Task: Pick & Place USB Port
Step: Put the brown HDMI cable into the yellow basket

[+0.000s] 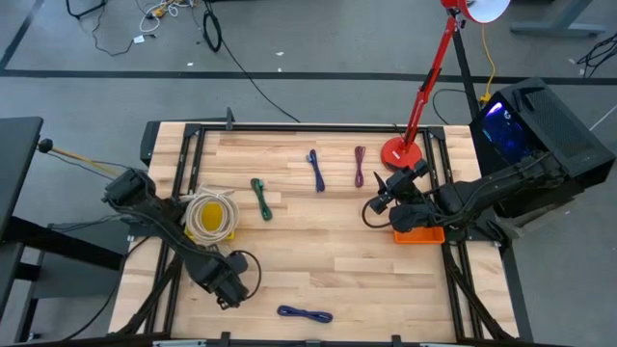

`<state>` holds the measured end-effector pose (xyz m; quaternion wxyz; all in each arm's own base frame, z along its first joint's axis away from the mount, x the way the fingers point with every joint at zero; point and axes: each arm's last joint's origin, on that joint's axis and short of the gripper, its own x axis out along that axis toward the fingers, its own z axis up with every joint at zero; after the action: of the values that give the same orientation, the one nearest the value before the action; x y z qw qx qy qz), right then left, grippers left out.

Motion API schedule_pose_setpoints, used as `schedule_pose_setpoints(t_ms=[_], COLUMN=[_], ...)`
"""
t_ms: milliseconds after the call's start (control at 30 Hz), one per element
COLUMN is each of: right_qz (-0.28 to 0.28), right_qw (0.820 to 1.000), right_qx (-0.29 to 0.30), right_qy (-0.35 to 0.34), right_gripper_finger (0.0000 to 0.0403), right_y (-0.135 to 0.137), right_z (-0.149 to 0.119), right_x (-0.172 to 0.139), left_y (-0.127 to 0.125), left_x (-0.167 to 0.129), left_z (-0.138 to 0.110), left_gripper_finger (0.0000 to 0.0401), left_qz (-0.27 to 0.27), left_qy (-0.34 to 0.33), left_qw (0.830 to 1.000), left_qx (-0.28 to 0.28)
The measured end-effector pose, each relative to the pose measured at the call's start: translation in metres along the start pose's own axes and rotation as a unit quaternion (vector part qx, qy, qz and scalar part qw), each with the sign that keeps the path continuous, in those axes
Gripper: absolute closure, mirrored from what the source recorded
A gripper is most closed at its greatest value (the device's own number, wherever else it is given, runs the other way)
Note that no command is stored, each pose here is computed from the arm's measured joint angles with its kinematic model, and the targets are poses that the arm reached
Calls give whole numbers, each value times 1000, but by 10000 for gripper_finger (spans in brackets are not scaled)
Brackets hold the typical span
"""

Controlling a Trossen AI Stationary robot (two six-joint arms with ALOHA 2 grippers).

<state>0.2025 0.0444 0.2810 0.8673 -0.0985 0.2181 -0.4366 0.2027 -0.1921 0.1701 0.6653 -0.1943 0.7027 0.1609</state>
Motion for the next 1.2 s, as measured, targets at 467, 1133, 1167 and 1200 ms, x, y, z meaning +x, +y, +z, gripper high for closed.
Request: schedule_pose_setpoints(t_ms=[467,1133,1167,1200], right_qz=[15,10,10,10], right_qw=[1000,1000,1000,1000], right_qx=[-3,6,6,6], right_qy=[-7,-14,-14,-14], right_gripper_finger=[218,218,218,218], right_y=[3,3,3,3], right_z=[-1,1,1,1], right_x=[-6,-7,-7,-7], left_y=[-7,-10,-11,-12], left_x=[17,25,25,25], left_z=[3,7,7,7], left_gripper_finger=[275,390,392,392], left_qz=[17,27,25,21], left_qy=[-10,-38,-37,-36], left_qw=[1000,998,998,999], left_qx=[1,35,34,34])
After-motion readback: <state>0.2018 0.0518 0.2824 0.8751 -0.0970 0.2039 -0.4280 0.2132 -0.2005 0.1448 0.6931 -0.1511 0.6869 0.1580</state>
